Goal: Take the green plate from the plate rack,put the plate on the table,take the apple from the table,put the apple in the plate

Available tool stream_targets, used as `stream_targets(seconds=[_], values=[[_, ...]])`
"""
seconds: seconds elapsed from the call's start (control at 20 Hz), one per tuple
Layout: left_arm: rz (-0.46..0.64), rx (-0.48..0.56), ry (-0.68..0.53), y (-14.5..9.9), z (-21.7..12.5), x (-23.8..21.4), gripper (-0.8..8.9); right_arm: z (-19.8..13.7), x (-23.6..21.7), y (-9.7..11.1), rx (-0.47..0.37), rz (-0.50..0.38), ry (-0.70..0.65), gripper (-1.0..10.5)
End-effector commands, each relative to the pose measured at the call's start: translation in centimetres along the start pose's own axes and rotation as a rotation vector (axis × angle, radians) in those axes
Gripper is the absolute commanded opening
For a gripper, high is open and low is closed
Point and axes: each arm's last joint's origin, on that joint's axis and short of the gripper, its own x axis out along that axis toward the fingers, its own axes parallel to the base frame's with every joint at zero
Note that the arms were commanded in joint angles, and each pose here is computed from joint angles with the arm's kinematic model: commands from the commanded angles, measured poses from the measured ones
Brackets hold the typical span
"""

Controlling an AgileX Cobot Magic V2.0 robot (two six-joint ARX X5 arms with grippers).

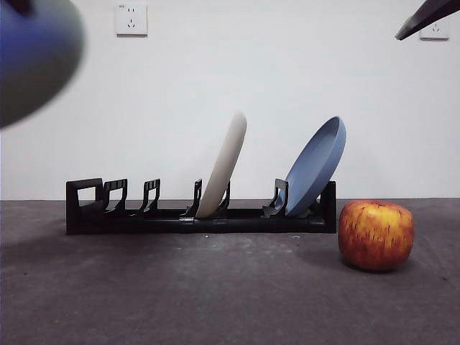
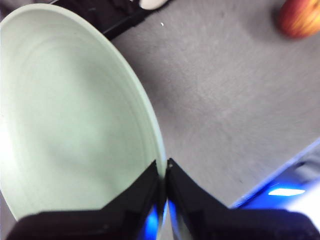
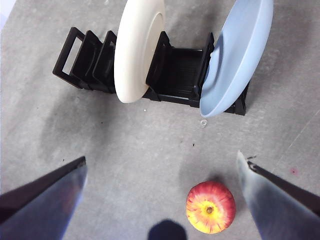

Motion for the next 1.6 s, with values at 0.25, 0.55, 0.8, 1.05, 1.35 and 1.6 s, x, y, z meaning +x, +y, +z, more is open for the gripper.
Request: stream_targets(seconds=[0.25,0.55,0.8,1.05,1.35,1.6], values=[[0.165,0.339,0.027,-10.9,2.1,8.1,-0.08,-0.1,-0.1,0.0,0.009,-0.002,0.013,5.0],[0.17,0.507,0.11,-16.6,1.0,15.7,-0.08,-0.1,-0.1,0.0,0.01,-0.01,0.02,5.0],[0.101,0.5,0.142,-17.6,0.7,18.8,-0.08,-0.2,-0.1,0.0,0.006,-0.011,0.026,5.0],[0.022,0.469,0.186,-18.0,0.4,20.2,-0.08,-0.2,-0.1,0.0,0.005,-0.011,0.03,5.0],[-0.081,0.434,0.252,-17.4,0.3,21.1,-0.08,-0.4,-0.1,0.0,0.009,-0.012,0.04,5.0],[-0.1,0.422,0.277,-17.2,0.3,21.2,0.08,-0.4,-0.1,0.0,0.011,-0.012,0.045,5.0]])
